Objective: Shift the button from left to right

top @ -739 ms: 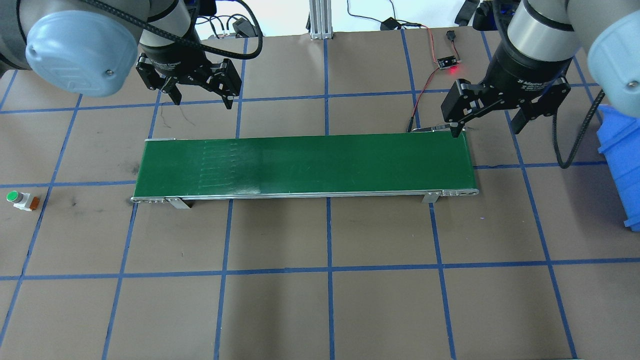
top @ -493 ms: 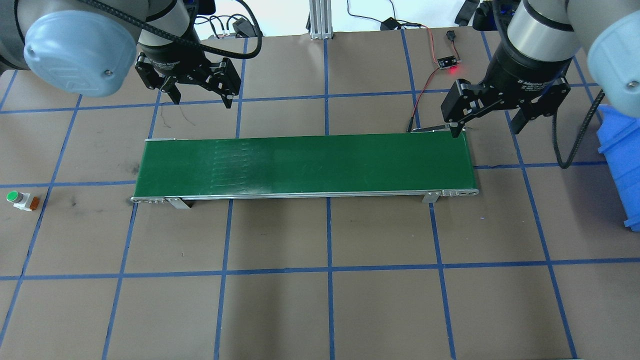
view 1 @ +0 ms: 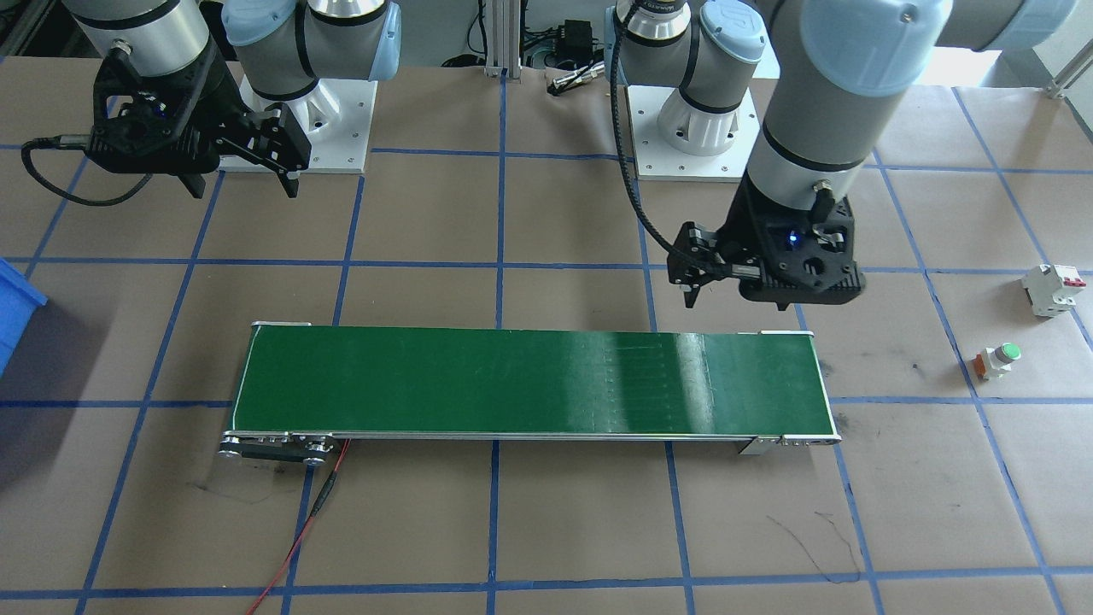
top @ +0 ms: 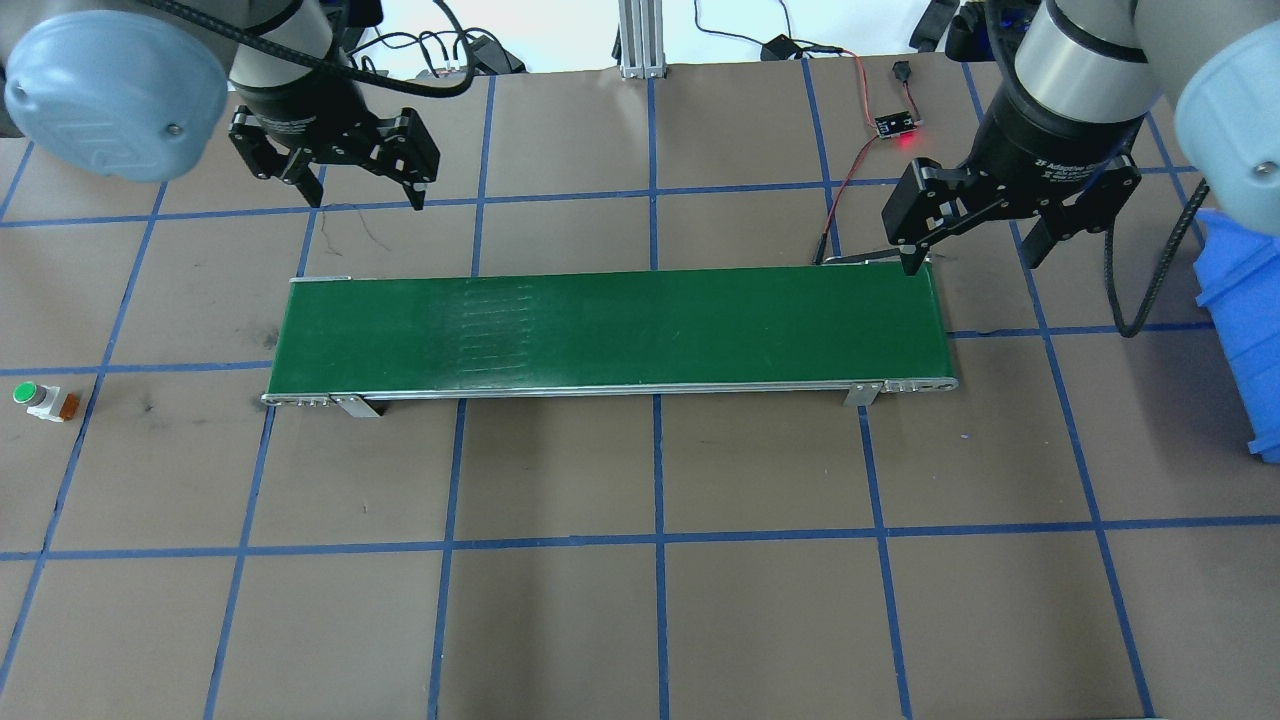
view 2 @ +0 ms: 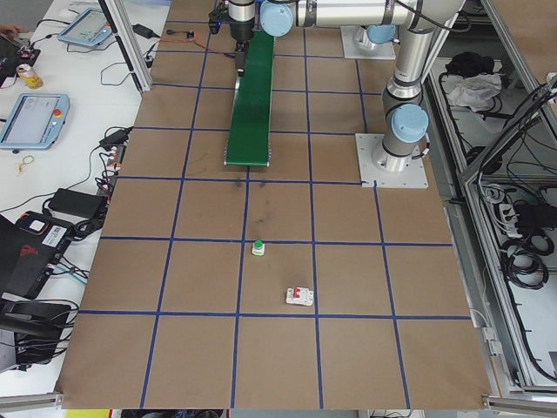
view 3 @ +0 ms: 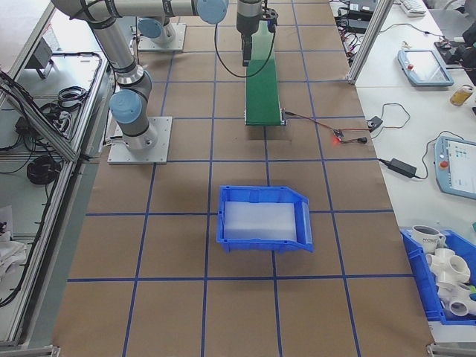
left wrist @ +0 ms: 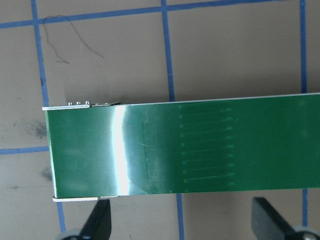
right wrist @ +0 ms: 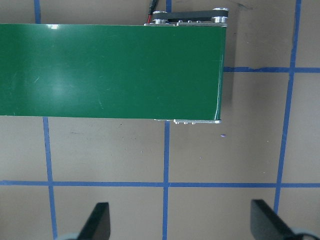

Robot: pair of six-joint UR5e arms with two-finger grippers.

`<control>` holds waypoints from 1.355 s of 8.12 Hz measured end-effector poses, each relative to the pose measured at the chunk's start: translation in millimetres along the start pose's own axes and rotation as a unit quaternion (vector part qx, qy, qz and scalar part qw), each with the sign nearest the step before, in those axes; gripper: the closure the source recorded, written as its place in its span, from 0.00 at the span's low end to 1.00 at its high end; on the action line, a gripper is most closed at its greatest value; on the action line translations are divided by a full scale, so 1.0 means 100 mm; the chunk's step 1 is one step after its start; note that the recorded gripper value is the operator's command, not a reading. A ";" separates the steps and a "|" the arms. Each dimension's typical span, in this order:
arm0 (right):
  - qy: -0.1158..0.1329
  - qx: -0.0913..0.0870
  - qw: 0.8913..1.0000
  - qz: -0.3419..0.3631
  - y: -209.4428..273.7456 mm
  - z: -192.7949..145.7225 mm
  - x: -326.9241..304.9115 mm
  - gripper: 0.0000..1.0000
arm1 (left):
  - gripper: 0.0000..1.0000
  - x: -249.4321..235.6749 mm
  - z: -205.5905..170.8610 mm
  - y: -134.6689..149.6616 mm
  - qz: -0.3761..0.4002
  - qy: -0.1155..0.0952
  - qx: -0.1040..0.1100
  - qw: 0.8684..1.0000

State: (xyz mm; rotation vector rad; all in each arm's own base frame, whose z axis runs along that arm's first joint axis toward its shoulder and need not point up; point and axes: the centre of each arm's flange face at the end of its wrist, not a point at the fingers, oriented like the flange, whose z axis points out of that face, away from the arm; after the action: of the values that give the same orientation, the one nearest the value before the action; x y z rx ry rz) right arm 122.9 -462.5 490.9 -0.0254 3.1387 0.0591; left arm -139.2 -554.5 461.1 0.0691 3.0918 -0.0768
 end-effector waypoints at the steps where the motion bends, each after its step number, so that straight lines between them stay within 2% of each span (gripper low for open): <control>1: 0.000 0.000 1.000 0.000 0.00 0.00 0.00 0.00 | 0.00 -0.31 0.07 -0.07 -0.023 0.000 -0.007 1.000; 3: 0.000 0.000 1.000 0.000 0.00 0.00 0.00 0.00 | 0.00 -1.07 0.28 -0.21 -0.031 -0.003 -0.023 0.999; 4: 0.000 0.000 1.000 0.000 0.00 0.00 0.00 0.00 | 0.00 -1.63 0.47 -0.27 -0.031 -0.002 -0.037 0.999; 5: 0.000 0.000 1.000 0.000 0.00 0.00 0.00 0.00 | 0.00 -2.24 0.69 -0.31 -0.032 -0.001 -0.041 0.999; 7: 0.000 0.000 1.000 0.000 0.00 0.00 0.00 0.00 | 0.00 -3.26 1.16 -0.32 -0.020 -0.008 -0.032 0.999; 9: 0.000 0.000 1.000 0.000 0.00 0.00 0.00 0.00 | 0.00 -3.98 1.59 -0.19 0.003 -0.008 -0.037 0.999; 11: 0.000 0.000 1.000 0.000 0.00 0.00 0.00 0.00 | 0.00 -4.49 1.86 0.00 0.018 -0.004 -0.044 0.999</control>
State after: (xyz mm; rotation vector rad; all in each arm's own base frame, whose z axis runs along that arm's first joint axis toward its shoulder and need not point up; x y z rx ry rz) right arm 123.0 -462.4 490.9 -0.0255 3.1381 0.0592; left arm 317.1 -583.8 297.5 0.1207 3.0798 0.0593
